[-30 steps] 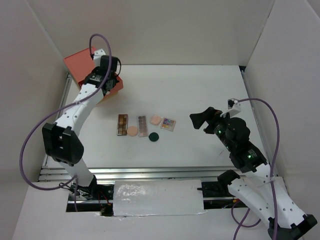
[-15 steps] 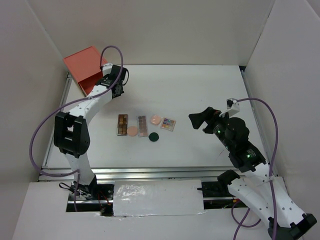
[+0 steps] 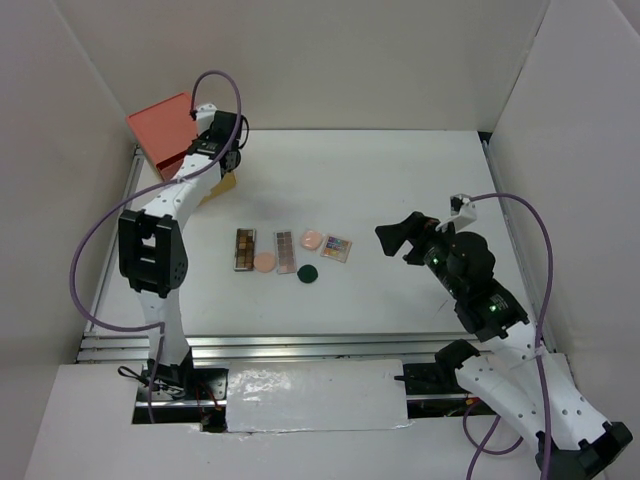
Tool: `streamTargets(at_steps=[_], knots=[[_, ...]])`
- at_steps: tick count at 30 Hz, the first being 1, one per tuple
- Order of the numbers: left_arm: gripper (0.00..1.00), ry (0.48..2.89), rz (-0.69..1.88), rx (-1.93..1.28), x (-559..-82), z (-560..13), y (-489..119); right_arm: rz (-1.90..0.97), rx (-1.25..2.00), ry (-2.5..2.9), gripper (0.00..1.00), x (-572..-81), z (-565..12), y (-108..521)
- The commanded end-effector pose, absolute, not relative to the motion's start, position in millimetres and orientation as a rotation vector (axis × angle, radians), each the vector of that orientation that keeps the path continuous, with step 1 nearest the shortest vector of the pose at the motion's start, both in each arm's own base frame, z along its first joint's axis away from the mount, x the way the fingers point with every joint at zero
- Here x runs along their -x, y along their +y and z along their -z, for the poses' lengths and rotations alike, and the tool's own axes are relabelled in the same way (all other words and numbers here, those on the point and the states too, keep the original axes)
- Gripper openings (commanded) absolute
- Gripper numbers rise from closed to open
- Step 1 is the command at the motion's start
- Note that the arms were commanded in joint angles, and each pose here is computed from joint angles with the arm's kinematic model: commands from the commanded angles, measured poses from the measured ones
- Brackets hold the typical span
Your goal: Organize the makeup
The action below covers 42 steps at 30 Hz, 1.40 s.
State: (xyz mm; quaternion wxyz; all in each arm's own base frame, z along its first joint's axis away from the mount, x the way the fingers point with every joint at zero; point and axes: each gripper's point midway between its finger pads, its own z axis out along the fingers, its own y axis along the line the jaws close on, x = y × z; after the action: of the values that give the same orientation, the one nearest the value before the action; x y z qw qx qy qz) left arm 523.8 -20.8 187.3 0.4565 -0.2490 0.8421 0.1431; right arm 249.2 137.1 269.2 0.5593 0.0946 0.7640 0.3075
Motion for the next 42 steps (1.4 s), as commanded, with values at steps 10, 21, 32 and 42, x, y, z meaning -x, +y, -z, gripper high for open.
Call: streamTargets(at_steps=[10,21,32,42], knots=[[0.00,2.002,-0.494,0.608,-536,-186,19,-0.699,-0.202,1.805,1.00,-262,-261,141],[0.49,1.995,-0.526,0.458,-483,-159,-19,-0.732,-0.178,1.808,1.00,-261,-260,147],[0.80,1.831,-0.723,0.569,-490,-142,20,-0.754,-0.168,1.801,1.00,-258,-256,149],[0.85,1.759,-0.759,0.564,-512,-142,25,-0.772,-0.156,1.799,1.00,-256,-257,152]])
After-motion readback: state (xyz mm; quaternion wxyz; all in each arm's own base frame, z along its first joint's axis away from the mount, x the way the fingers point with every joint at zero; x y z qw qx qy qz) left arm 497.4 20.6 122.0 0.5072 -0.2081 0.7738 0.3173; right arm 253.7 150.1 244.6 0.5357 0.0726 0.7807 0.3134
